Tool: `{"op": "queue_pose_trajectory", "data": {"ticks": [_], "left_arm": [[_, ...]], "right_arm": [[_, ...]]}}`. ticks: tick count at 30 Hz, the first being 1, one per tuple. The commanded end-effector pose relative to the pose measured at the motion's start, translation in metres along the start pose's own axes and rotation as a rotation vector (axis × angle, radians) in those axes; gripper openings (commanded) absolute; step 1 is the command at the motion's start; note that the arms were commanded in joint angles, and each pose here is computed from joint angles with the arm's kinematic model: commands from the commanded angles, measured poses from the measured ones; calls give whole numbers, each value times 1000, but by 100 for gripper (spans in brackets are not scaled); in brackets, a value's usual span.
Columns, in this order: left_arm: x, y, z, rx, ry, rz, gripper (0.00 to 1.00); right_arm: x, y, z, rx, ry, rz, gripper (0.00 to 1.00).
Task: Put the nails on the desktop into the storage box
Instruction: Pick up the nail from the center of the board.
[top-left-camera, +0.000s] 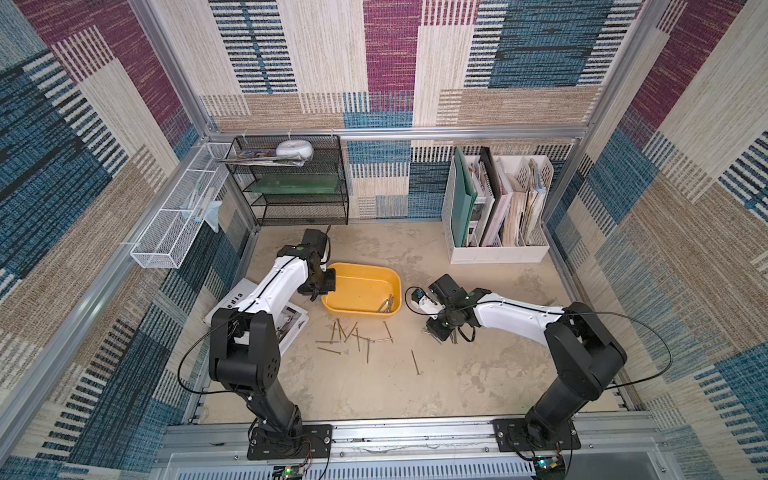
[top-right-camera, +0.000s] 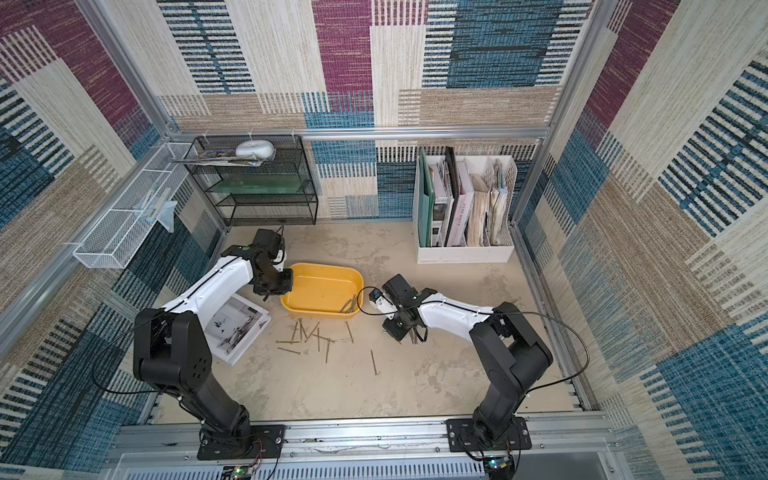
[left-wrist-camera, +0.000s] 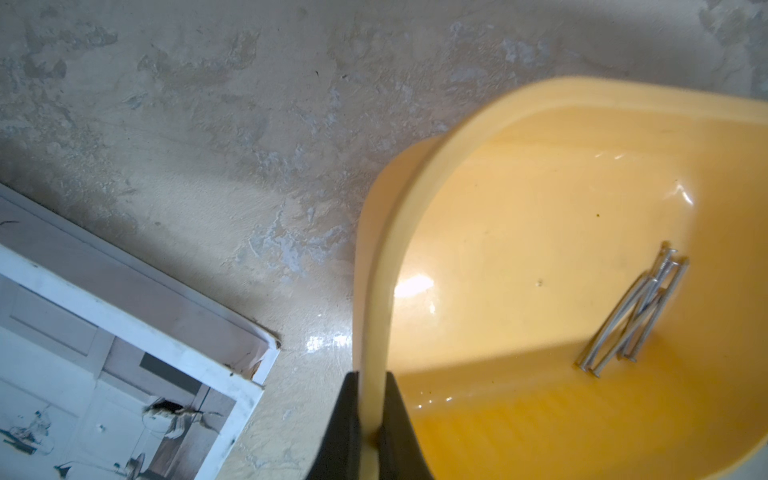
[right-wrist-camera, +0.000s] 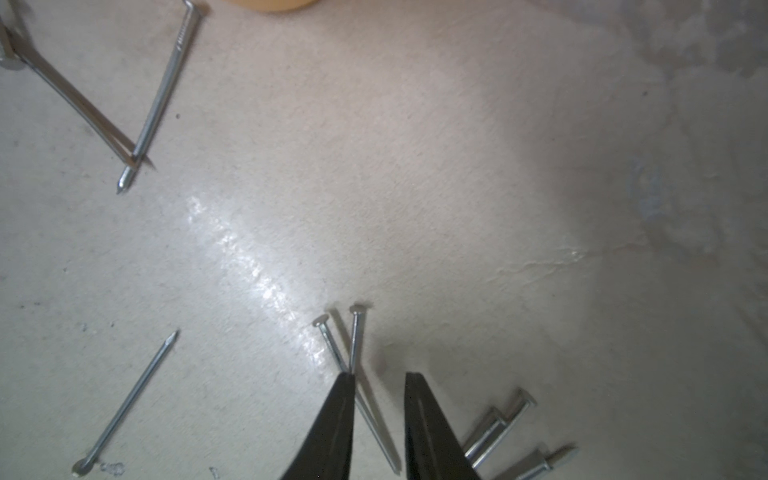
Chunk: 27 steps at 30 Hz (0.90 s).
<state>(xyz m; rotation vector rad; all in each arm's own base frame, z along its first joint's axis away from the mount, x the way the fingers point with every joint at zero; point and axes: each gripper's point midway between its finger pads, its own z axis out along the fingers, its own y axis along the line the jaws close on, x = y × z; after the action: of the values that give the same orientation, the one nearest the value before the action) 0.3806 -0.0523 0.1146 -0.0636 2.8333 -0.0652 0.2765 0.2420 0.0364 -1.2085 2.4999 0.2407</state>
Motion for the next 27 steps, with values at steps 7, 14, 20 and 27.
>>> {"op": "queue_pose_trajectory", "data": {"ticks": [7,14,20,27], "left_arm": [[-1,-1,-1,8,2,3,0],[-1,-1,-1,7,2,3,0],[-2,-2,-2,8,0,3,0],[-2,-2,-2,9,0,3,0]], "right_arm": [[13,-4,3,28,53,-7,23],[25,-2,5,23,77,-18,24],[30,-5,9,42,95,-17,22],[34,-4,13,34,113,-22,12]]}}
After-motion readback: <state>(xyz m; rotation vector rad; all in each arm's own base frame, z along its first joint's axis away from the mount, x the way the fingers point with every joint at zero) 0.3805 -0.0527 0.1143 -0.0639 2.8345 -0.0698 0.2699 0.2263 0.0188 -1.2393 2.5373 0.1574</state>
